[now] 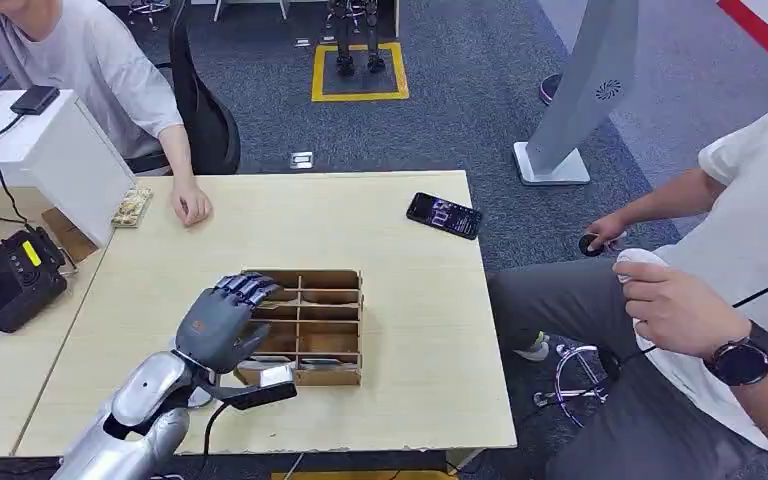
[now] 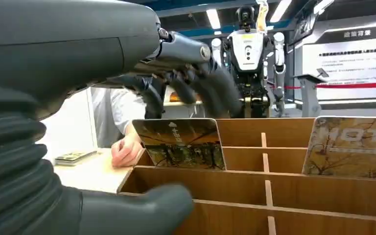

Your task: Pass the card to the sensor for recognition and then transmit it.

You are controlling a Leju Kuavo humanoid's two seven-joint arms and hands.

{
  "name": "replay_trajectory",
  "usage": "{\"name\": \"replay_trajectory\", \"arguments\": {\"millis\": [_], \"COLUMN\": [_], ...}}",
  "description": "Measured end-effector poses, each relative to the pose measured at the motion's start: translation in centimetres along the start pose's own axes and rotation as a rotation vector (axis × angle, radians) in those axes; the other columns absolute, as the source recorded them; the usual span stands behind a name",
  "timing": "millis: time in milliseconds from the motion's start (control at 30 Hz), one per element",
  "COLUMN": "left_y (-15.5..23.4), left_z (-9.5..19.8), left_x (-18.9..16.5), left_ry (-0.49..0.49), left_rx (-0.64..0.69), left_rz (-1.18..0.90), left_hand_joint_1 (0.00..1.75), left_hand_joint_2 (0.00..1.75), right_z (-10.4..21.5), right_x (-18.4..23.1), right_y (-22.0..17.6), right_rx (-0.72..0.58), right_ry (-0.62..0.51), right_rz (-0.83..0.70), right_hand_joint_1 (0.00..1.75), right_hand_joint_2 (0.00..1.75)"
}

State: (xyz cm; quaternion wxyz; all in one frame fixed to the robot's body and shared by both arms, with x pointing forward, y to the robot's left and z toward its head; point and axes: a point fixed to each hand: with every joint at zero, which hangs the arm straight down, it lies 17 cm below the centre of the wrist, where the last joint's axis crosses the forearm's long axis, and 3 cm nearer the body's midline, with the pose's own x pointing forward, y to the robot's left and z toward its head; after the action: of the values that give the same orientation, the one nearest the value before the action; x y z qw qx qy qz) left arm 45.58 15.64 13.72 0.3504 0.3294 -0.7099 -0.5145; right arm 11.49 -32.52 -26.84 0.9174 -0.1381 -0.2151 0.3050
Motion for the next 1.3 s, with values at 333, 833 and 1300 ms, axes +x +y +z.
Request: {"name": "replay_trajectory", "arguments": {"millis": [333,833,1300], "left_y": [0.6,1.1,19.6], "left_z": [-0.8,-0.9,-4.5], "left_x": [0.3,-0.1,-4.6], "left_ry": [-0.018,-0.022,-0.101], "left_rx": [0.005,0.008,0.219], "left_rz": [-0.015,-0.011,-0.096], "left_hand_joint_1": [1.75,1.75,1.75], "left_hand_joint_2": [1.75,1.75,1.75], "right_z": [-0.2,-0.3,-0.2], "right_x": [0.8,1.2,0.9], "right_y": [-0.2,-0.4,-0.4], "right_rx": [-0.004,-0.007,-0.012], "right_ry": [-0.022,-0.035,-0.025], "right_rz": [0.0,0.004,-0.014], "right_hand_joint_1": [0.0,0.0,0.0], "right_hand_joint_2": [1.75,1.75,1.75]}}
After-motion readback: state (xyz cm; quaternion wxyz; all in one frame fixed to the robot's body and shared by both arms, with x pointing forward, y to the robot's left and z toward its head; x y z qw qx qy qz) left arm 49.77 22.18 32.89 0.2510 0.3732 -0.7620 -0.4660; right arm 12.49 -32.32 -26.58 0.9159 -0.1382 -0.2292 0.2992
